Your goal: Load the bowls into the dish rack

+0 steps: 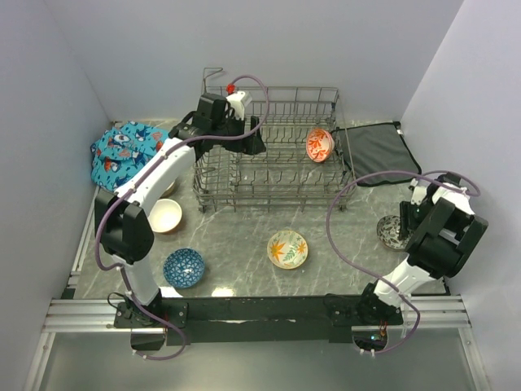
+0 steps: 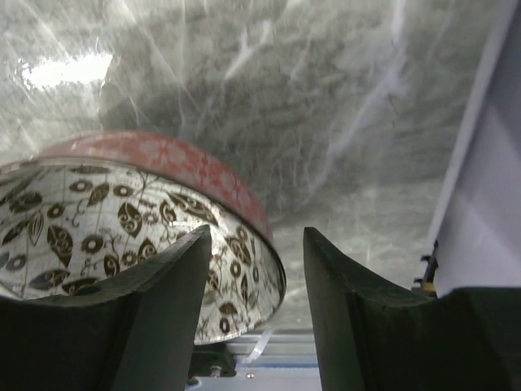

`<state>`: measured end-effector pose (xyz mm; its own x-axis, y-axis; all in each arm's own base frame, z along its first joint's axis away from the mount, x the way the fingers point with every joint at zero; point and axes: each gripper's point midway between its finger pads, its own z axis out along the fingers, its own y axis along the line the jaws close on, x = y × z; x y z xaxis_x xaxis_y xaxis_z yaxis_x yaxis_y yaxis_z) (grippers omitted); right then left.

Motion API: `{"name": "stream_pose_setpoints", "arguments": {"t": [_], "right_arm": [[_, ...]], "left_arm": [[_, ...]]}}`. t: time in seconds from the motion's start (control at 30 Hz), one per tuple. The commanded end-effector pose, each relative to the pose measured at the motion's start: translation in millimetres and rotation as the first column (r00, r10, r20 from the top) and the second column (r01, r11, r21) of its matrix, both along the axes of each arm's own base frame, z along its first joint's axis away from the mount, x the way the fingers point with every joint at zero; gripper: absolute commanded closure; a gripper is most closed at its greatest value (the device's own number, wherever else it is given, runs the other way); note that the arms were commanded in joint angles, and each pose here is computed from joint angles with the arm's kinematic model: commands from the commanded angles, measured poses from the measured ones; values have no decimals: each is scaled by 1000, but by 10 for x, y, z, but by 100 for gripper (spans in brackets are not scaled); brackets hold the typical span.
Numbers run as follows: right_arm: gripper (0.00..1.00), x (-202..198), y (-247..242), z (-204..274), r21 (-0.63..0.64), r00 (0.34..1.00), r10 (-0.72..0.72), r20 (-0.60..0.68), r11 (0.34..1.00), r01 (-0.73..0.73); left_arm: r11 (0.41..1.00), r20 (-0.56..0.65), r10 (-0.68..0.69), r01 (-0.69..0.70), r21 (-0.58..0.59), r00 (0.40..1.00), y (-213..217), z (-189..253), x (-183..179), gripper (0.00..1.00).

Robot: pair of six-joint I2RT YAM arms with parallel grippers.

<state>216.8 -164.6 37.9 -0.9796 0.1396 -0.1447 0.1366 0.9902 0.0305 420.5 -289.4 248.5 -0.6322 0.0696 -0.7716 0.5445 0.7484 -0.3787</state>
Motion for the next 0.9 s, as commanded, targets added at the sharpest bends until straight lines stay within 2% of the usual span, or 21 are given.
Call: {"name": "stream_pose_setpoints", "arguments": {"t": [0.0, 0.1, 0.27, 0.37, 0.4, 0.47, 0.5, 0.53, 0.6, 0.73, 0.83, 0.87], "right_arm": [[49, 120, -30, -42, 19, 999, 12, 38, 1000, -13], [58, 128, 33, -51, 63, 999, 18, 33, 998, -21], [59, 162, 37, -23, 56, 999, 10, 49, 998, -13], [67, 216, 8, -20, 41, 998, -1, 55, 999, -2], [74, 242, -6, -9, 36, 998, -11, 60, 999, 9], [78, 307, -26, 59, 22, 997, -17, 79, 1000, 15], [87, 349, 5, 96, 13, 996, 2, 86, 1000, -3], [90, 374, 19, 136, 4, 996, 10, 92, 1000, -10], [100, 449, 122, 291, -13, 992, 50, 115, 999, -49], [100, 579, 364, 663, -66, 980, 114, 162, 992, -104], [100, 735, 497, 1157, -130, 963, 90, 255, 990, -58], [100, 792, 477, 1468, -155, 949, 30, 315, 988, 20]], "left_arm": [[1000, 87, 2, -1, -11, 996, 4, 273, 28, 14], [1000, 88, 1, 0, -6, 996, 17, 262, 11, 14], [1000, 83, 4, -3, -13, 997, 29, 230, -26, 14], [1000, 77, 6, -6, -11, 997, 44, 212, -62, 14], [1000, 78, 5, -4, -9, 997, 51, 207, -74, 14], [1000, 76, 6, -5, -3, 997, 73, 198, -103, 14], [1000, 76, 5, -5, -2, 997, 80, 197, -116, 14], [1000, 73, 3, -3, 1, 997, 86, 175, -132, 14], [1000, 80, 9, -8, -7, 997, 98, 203, -149, 14], [1000, 92, 20, -20, -9, 996, 140, 246, -179, 14], [999, 132, 34, -33, -7, 991, 224, 382, -181, 14], [999, 157, 36, -34, -16, 987, 261, 482, -206, 14]]}}
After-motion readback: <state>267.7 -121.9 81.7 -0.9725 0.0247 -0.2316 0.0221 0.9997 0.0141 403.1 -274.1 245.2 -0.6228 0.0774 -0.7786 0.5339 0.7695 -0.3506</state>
